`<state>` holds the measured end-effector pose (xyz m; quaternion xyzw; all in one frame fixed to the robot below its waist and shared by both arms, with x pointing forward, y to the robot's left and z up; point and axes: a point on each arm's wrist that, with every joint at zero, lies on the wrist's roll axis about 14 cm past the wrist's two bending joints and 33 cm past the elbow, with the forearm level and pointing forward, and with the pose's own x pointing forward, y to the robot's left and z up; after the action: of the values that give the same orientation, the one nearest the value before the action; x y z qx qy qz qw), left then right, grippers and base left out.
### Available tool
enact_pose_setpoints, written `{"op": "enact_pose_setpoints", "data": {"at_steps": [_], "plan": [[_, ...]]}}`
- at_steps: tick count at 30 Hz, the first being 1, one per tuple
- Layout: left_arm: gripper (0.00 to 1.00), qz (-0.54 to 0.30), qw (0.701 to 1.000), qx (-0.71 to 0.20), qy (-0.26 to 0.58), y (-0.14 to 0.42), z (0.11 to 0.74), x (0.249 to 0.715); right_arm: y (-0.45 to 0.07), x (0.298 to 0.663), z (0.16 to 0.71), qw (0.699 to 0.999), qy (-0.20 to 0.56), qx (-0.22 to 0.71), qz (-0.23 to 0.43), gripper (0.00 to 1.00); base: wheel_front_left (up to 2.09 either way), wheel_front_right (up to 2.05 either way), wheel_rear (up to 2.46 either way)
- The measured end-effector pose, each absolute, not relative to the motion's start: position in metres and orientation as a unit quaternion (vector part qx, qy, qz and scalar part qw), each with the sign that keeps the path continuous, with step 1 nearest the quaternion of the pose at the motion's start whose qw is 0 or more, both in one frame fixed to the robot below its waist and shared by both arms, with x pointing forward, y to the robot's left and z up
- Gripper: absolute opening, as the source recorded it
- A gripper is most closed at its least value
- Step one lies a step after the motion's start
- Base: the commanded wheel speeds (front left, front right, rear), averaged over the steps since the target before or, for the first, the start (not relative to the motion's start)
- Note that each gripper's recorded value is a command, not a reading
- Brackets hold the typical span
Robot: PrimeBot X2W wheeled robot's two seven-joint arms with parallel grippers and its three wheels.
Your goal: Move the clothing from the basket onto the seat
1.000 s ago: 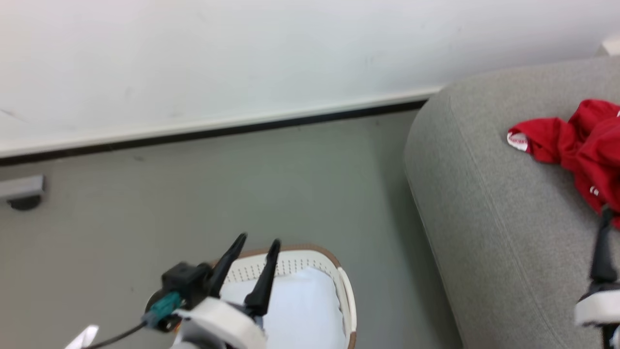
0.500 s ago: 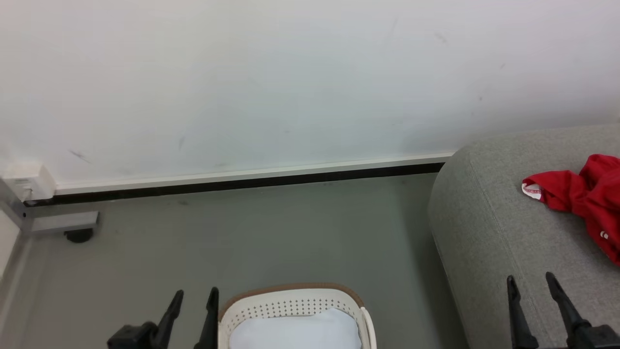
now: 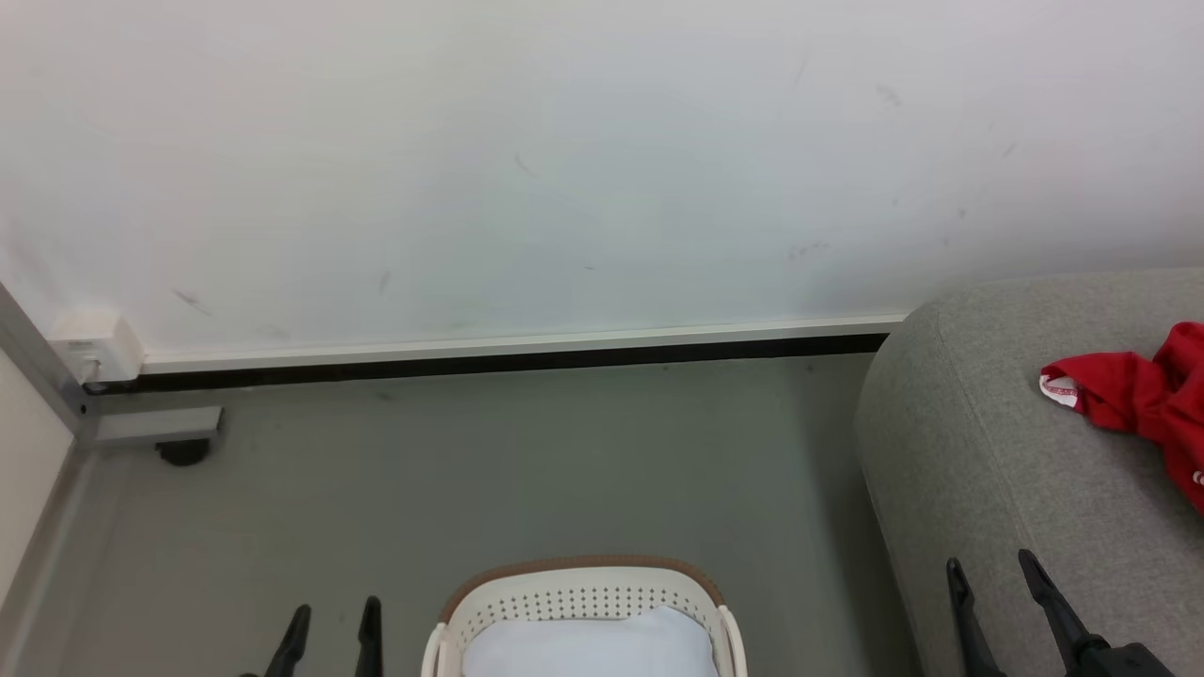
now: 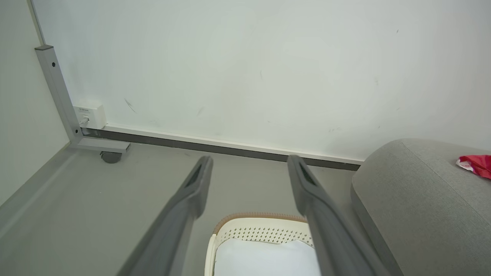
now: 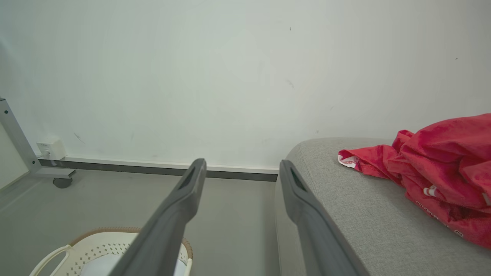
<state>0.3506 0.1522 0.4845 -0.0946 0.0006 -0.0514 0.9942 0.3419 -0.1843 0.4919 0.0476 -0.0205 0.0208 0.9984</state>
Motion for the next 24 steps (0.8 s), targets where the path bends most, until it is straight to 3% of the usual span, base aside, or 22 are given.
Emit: {"op": "enact_pose_setpoints", "data": {"at_steps": [15,16,24], "plan": [[1.00,-0.056,0.994,-0.093,0.005,0.153,0.478,0.347,-0.182,0.344,0.490,0.998,-0.018,0.052,0.024,1.00,0.00,0.00,0.00],[0.00,-0.058,0.994,-0.094,0.004,0.152,0.479,0.347,-0.182,0.344,0.491,0.998,-0.019,0.052,0.024,0.00,0.00,0.00,0.00],[0.00,-0.045,0.991,-0.119,0.046,0.154,0.456,0.340,-0.181,0.336,0.468,0.996,0.020,0.084,0.016,0.00,0.00,0.00,0.00]]}}
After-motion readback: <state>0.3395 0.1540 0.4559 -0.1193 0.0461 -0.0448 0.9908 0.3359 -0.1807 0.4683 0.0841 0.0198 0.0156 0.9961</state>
